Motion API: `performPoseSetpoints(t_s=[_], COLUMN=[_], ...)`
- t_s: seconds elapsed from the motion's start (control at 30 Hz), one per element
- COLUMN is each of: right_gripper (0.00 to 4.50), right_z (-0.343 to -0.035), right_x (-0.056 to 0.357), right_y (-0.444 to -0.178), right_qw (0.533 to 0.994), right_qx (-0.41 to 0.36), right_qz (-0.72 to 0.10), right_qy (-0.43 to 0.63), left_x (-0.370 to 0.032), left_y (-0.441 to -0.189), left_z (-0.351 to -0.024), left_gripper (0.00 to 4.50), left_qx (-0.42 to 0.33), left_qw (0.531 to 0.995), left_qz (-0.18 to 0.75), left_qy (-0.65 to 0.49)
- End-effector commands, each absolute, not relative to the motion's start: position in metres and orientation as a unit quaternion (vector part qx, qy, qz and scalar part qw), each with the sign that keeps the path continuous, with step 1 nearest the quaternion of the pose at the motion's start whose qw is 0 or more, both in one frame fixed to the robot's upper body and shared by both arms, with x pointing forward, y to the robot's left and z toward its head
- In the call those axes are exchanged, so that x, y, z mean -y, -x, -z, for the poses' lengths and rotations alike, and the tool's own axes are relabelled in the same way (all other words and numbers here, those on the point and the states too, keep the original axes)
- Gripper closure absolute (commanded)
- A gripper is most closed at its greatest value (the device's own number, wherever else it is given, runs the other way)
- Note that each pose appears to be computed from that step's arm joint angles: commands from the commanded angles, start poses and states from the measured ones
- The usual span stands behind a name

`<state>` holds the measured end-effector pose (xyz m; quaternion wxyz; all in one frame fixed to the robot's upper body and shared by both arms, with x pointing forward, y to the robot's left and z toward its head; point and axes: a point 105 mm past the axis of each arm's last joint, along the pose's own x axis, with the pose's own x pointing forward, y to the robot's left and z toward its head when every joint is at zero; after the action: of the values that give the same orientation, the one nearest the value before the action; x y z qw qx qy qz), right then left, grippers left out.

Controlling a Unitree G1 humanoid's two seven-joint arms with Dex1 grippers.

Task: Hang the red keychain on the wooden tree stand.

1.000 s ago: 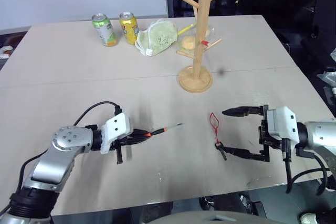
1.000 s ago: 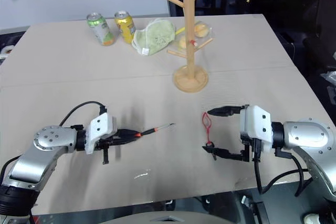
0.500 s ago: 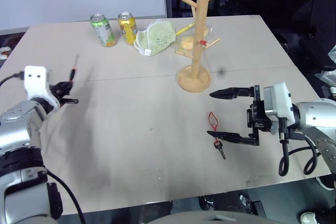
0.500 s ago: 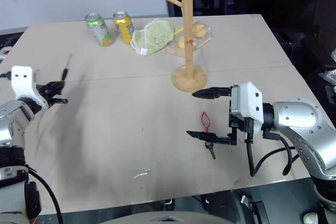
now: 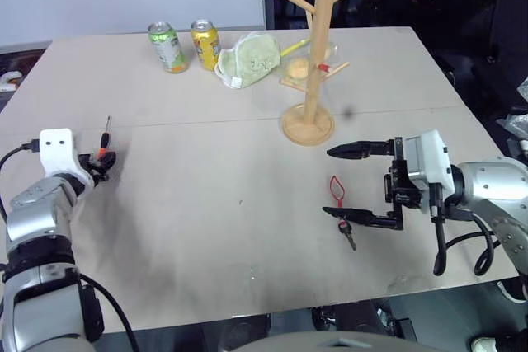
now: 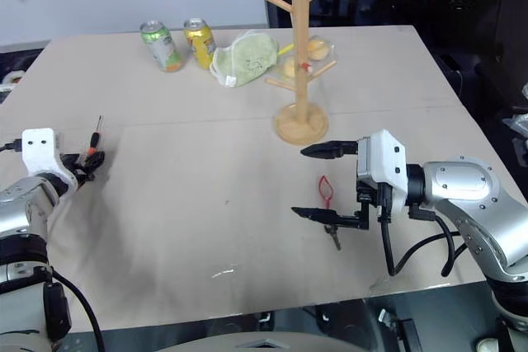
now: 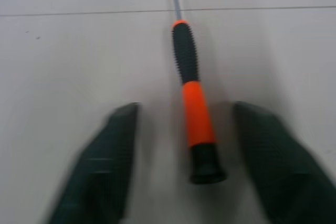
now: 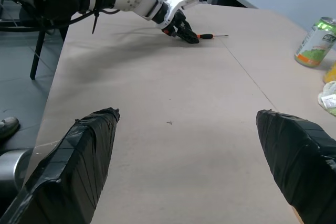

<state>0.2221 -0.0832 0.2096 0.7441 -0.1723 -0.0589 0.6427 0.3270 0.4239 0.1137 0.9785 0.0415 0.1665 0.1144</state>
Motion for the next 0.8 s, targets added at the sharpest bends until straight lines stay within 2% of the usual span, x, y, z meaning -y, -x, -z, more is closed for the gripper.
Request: performPoseSetpoints(t_s=[0.03, 0.17, 0.3, 0.4, 0.5, 0.6, 0.7, 0.8], right_gripper=[0.0, 0.0, 0.0, 0.0, 0.0, 0.0, 0.0, 0.0], right_z=[-0.215, -0.213, -0.21, -0.201, -0.19, -0.171, -0.153, -0.138], right_x=[0.085, 0.091, 0.099, 0.1, 0.104, 0.115, 0.122, 0.124], right_y=[-0.219, -0.22, -0.218, -0.21, -0.211, -0.22, -0.222, -0.221], right_qw=[0.748, 0.771, 0.806, 0.836, 0.873, 0.915, 0.928, 0.93], right_qx=[0.069, 0.052, 0.019, -0.014, -0.044, -0.091, -0.141, -0.186], right_qz=[-0.635, -0.616, -0.583, -0.548, -0.485, -0.394, -0.344, -0.315], right_qy=[0.18, 0.153, 0.096, 0.043, 0.012, -0.013, -0.022, -0.024], left_x=[-0.427, -0.421, -0.397, -0.333, -0.272, -0.215, -0.179, -0.16], left_y=[-0.327, -0.328, -0.327, -0.325, -0.312, -0.293, -0.274, -0.256], left_z=[-0.122, -0.152, -0.193, -0.229, -0.24, -0.232, -0.224, -0.211], left_gripper=[0.06, 0.06, 0.06, 0.06, 0.06, 0.06, 0.06, 0.06], left_qx=[-0.165, -0.148, -0.131, -0.097, -0.089, -0.089, -0.082, -0.08], left_qw=[0.979, 0.983, 0.984, 0.968, 0.927, 0.858, 0.801, 0.746], left_qz=[-0.109, -0.069, 0.022, 0.185, 0.328, 0.457, 0.542, 0.604], left_qy=[-0.046, -0.078, -0.116, -0.141, -0.159, -0.217, -0.239, -0.27])
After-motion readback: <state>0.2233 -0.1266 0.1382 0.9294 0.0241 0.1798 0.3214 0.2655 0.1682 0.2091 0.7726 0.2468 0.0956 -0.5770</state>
